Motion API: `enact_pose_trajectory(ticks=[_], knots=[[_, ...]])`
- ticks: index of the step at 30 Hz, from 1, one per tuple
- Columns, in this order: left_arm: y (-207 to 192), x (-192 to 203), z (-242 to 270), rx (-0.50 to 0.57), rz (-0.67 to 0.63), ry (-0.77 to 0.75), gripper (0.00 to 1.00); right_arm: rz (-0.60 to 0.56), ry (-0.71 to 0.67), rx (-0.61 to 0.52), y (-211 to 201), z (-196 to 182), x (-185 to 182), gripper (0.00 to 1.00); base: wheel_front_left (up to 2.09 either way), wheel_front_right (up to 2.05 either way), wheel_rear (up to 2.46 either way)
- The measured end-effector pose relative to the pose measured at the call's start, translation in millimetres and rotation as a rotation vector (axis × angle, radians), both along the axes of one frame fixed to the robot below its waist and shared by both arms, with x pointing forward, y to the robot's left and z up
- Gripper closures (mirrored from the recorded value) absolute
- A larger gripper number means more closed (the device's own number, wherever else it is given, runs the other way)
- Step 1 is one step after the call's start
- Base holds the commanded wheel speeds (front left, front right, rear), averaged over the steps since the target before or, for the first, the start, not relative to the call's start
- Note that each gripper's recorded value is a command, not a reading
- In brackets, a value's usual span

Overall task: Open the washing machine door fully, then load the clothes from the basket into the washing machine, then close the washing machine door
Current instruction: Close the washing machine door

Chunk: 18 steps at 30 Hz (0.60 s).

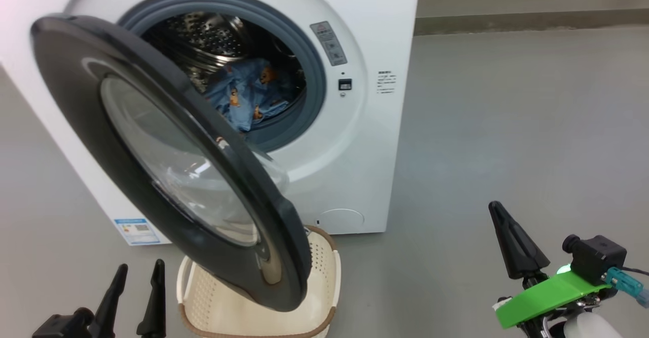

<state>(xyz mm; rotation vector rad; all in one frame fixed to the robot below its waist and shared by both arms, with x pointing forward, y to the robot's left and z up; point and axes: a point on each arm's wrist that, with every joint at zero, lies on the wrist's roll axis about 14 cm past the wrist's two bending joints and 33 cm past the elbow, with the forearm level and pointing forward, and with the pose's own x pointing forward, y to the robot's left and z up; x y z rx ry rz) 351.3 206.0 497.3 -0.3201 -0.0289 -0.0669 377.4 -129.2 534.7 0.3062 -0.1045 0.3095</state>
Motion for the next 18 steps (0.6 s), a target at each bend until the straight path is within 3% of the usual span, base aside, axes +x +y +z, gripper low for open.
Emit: enact_pose_trajectory(ticks=[7,18], knots=[[13,-15,-6,-0.012,0.044,0.016,0.0,0.07,-0.087,0.059,30,34,15,1.0,0.0,0.0,0.0],[41,-45,-11,-0.028,0.148,0.025,0.0,0.305,-0.25,0.169,115,102,17,1.0,0.0,0.0,0.0]])
